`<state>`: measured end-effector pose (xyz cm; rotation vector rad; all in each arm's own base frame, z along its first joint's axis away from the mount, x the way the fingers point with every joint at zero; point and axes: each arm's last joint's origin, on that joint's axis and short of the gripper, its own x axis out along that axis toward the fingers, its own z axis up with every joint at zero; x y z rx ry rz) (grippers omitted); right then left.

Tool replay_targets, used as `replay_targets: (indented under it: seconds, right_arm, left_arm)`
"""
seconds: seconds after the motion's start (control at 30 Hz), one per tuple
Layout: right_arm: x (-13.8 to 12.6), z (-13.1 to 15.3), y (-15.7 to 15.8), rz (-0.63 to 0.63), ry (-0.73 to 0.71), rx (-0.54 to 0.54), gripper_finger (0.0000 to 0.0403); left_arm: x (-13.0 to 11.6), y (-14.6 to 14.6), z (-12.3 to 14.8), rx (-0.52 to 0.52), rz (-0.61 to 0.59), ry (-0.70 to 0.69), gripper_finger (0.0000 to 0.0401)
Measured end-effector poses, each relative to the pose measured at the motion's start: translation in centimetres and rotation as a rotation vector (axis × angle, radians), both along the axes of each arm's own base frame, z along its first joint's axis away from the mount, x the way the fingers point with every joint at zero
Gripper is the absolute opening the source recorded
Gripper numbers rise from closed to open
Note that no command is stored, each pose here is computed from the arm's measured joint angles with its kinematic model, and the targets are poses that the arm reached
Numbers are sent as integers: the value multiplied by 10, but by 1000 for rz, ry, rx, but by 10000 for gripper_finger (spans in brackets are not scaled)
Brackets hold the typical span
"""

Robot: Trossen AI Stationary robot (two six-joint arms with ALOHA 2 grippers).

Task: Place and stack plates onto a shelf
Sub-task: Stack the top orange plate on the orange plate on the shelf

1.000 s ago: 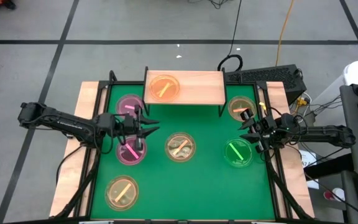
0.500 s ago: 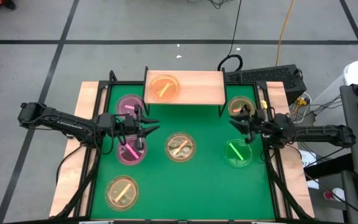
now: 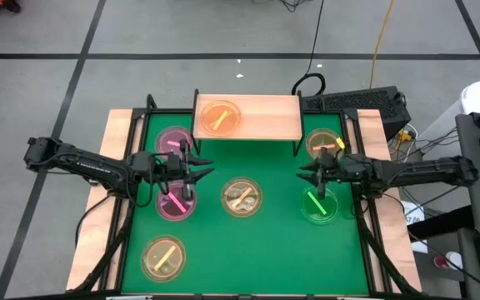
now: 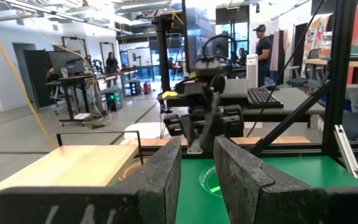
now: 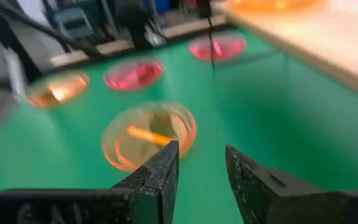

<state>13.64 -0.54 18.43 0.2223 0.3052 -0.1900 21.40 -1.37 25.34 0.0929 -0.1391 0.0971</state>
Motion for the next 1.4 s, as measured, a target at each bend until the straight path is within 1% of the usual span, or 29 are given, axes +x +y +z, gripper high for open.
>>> replay_targets:
  seconds: [0.1, 0.17, 0.2, 0.3, 0.37, 0.43, 0.6, 0.73, 0.83, 0.97, 1.0, 1.07, 1.17, 1.3, 1.4]
  right_arm:
    - [4, -4, 4, -65, 126, 16, 114]
    - [9, -4, 8, -69, 171, 49, 114]
    - [12, -3, 10, -48, 184, 51, 114]
    - [20, -1, 16, 15, 221, -5, 114]
    - [22, -5, 17, 6, 271, -48, 114]
    - [22, -9, 15, -59, 310, -59, 114]
    - [15, -21, 5, -249, 424, -1, 114]
    - [9, -26, -3, -412, 472, -15, 114]
    - [7, -26, -7, -487, 467, -30, 114]
    - [7, -26, -13, -544, 461, -34, 114]
    - [8, -25, -15, -546, 463, -27, 114]
    - [14, -18, -15, -504, 473, -12, 114]
    - [23, -8, -15, -470, 525, -48, 114]
    - [32, -1, -18, -491, 671, -136, 114]
    - [33, -10, -20, -493, 824, -156, 114]
  left_arm:
    - [0, 0, 0, -10, 6, -1, 104]
    - [0, 0, 0, -11, 7, -1, 104]
    - [0, 0, 0, -11, 7, -1, 104]
    - [0, 0, 0, -12, 6, -1, 104]
    - [0, 0, 0, -18, 5, -1, 104]
    - [0, 0, -1, -26, 4, 4, 104]
    - [0, 0, -3, -33, 3, 29, 104]
    - [1, 0, -4, -31, 4, 43, 104]
    - [1, 0, -4, -24, 5, 43, 104]
    - [1, 0, -4, -13, 6, 44, 104]
    - [1, 0, -4, -12, 7, 44, 104]
    - [1, 0, -4, -10, 7, 43, 104]
    - [1, 1, -4, -10, 12, 43, 104]
    - [1, 3, -4, -10, 20, 43, 104]
    - [1, 3, -4, -12, 20, 43, 104]
